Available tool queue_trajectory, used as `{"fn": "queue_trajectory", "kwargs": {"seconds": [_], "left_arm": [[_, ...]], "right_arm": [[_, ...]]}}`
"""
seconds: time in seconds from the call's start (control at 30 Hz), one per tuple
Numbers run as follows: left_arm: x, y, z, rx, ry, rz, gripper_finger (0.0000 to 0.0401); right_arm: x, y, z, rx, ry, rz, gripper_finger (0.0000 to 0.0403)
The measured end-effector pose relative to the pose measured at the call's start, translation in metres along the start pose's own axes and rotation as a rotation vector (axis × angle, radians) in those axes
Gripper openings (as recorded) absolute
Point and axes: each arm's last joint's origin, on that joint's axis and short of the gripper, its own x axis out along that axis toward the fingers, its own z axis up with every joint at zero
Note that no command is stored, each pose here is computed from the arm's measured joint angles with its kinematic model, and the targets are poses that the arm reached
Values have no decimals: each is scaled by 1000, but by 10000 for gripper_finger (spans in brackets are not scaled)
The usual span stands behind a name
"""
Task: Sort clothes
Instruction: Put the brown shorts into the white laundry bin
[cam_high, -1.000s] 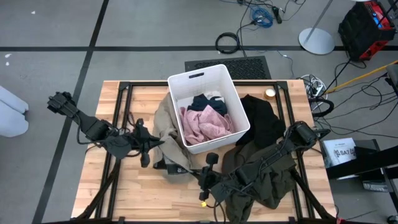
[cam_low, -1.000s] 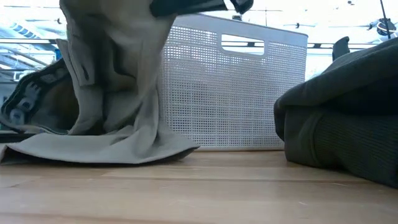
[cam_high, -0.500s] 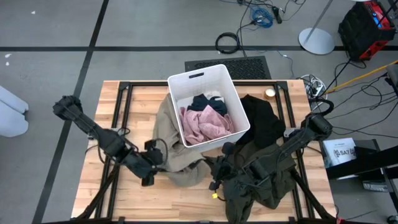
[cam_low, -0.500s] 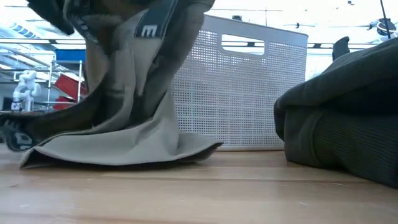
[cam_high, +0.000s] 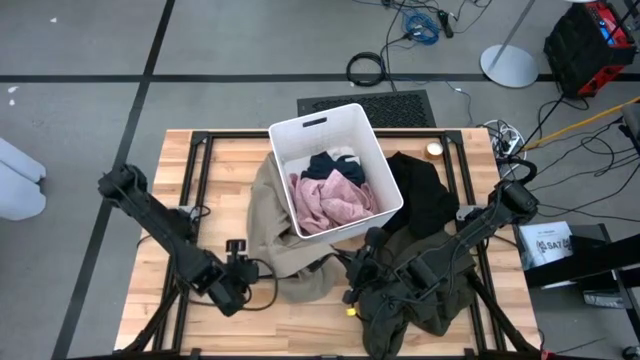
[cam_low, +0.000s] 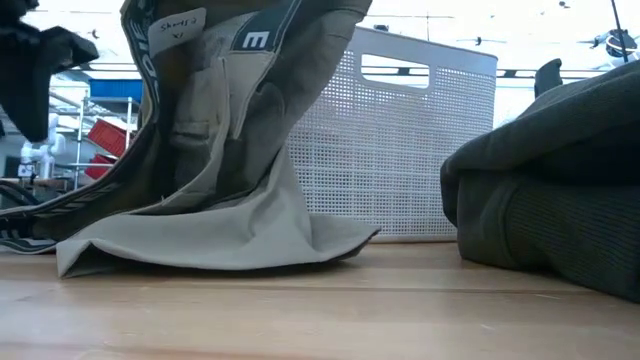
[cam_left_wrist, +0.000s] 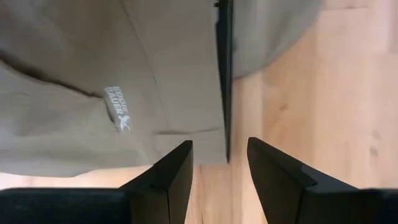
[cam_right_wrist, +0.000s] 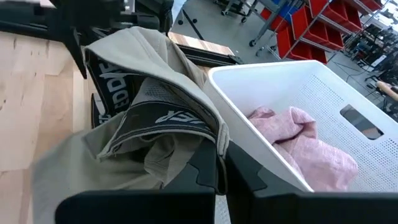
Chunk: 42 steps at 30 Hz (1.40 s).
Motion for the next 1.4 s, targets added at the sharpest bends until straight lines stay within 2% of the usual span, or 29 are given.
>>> {"fn": "queue_trajectory", "kwargs": {"seconds": [0.2,0.53,0.7,1.1,1.27,1.4], "left_arm": [[32,-9,-12,54,73,108,162],[64,-23,-13,111,113,134,162],[80,-22,-15,163,154,68,162],[92,-6,1,72,249,-93,158],[92,-8,1,109,236,-113,116],[92,-8,2,107,201,-85,33]], "right_arm": [[0,0,-1,2,9,0,0],[0,0,-2,-1,11,3,0],[0,0,-1,-1,11,4,0],[0,0,-2,-1,20,28,0],[-1,-1,-2,3,21,29,0],[-1,-1,-2,3,22,28,0]]}}
